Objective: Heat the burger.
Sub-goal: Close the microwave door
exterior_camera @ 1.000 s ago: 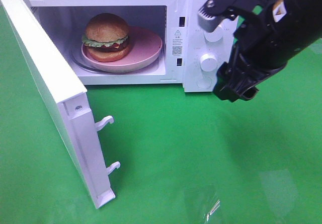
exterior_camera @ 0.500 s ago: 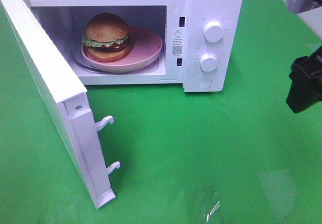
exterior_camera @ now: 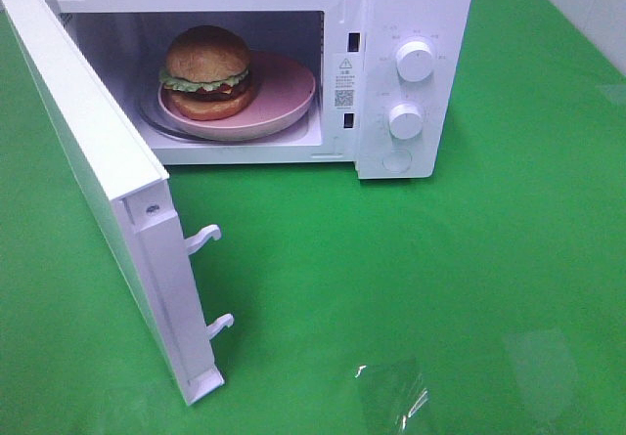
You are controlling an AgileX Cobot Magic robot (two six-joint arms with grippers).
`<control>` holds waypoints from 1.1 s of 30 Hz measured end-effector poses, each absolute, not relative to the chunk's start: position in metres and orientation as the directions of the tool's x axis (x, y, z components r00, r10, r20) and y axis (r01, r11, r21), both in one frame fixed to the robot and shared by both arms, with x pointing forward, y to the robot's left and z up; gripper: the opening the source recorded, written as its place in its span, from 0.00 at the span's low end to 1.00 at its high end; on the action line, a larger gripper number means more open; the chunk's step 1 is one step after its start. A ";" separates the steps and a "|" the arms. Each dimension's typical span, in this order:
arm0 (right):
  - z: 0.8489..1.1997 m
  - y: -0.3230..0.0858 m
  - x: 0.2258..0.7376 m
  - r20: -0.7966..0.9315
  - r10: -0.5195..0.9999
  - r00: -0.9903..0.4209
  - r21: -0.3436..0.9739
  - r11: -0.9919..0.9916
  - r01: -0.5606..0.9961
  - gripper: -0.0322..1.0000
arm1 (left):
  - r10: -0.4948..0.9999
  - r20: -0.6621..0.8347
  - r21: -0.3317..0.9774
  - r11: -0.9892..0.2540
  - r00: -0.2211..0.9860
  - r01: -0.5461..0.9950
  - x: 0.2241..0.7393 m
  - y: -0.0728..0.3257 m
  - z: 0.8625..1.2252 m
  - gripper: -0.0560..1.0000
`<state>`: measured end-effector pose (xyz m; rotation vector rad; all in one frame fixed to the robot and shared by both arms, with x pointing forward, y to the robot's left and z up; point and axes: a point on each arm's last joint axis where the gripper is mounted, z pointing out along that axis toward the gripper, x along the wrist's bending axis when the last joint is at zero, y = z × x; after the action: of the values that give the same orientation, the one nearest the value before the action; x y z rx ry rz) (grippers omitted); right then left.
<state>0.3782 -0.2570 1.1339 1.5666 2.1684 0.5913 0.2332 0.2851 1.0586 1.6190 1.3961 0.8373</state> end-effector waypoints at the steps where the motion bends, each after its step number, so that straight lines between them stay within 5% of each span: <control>1: 1.132 -0.263 0.364 -0.083 0.954 -0.288 0.575 0.282 0.768 0.77 | 0.986 -0.027 0.897 -0.048 0.164 0.440 0.233 0.285 1.059 0.91; 16: 1.097 -0.302 0.272 -0.059 0.994 -0.091 0.796 0.102 0.597 0.77 | 0.986 -0.027 0.897 -0.048 0.164 0.440 0.233 0.285 1.059 0.91; 33: 1.058 -0.304 0.241 -0.020 0.999 -0.030 0.918 0.030 0.396 0.77 | 0.986 -0.027 0.897 -0.048 0.164 0.440 0.233 0.285 1.059 0.91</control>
<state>0.2413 -0.3036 1.0578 1.4706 1.5345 0.9875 0.2332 0.2851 1.0586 1.6190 1.3961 0.8373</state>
